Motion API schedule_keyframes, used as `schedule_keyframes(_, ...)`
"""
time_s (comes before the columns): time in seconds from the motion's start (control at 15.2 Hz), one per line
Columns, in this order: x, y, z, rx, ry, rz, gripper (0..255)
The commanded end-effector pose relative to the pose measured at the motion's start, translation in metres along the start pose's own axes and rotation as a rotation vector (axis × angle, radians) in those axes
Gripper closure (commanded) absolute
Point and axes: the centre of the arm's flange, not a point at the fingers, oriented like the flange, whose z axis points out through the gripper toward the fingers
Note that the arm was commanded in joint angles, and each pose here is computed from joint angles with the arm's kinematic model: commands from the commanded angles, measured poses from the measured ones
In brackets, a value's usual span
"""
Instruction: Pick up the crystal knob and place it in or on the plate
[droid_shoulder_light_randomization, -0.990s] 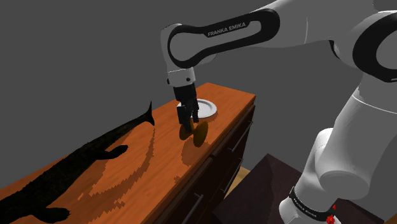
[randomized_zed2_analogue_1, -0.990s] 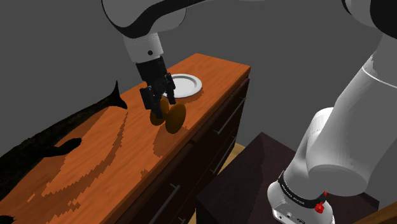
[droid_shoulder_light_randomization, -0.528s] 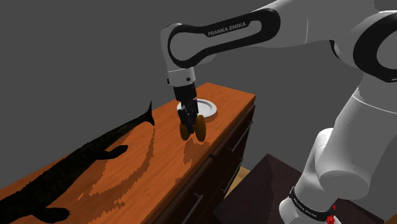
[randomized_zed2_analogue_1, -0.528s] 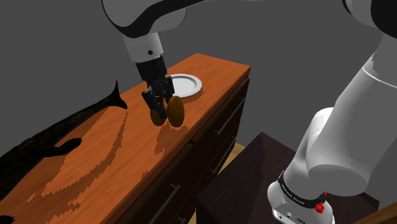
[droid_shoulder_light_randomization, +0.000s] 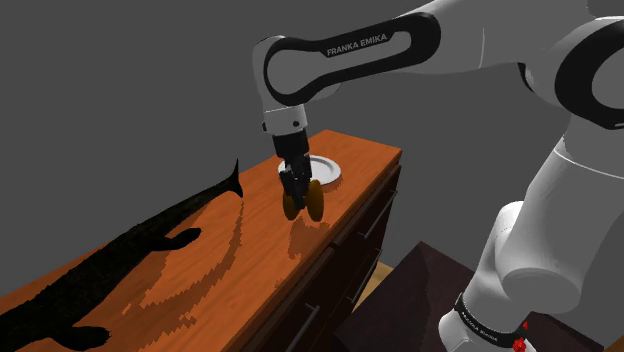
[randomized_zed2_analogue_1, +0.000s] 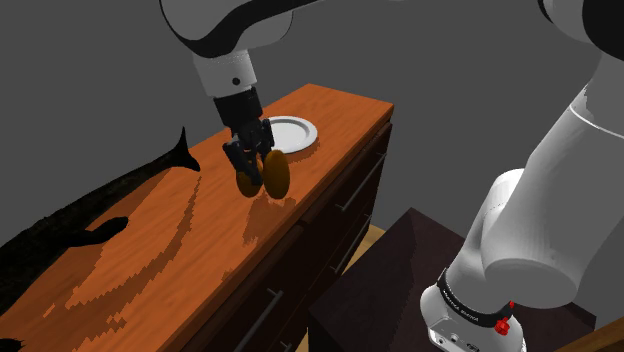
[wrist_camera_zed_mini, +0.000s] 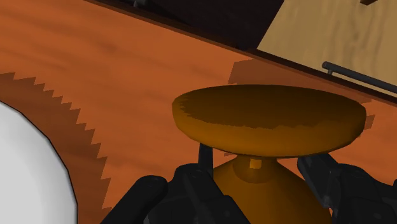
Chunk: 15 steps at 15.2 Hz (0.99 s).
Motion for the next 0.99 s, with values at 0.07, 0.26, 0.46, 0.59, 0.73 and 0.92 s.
schedule_keyframes(0.07,-0.004,-0.003,-0.012,0.000,-0.001,0.000,255)
schedule_keyframes(0.26,-0.008,-0.005,-0.027,0.000,-0.001,0.000,255)
schedule_keyframes(0.46,-0.012,-0.008,-0.042,0.000,-0.001,0.000,255)
schedule_keyframes(0.59,-0.015,-0.009,-0.052,0.000,-0.001,0.000,255)
schedule_keyframes(0.73,-0.018,-0.011,-0.062,0.000,-0.001,0.000,255)
schedule_keyframes(0.92,-0.022,-0.013,-0.077,0.000,-0.001,0.000,255)
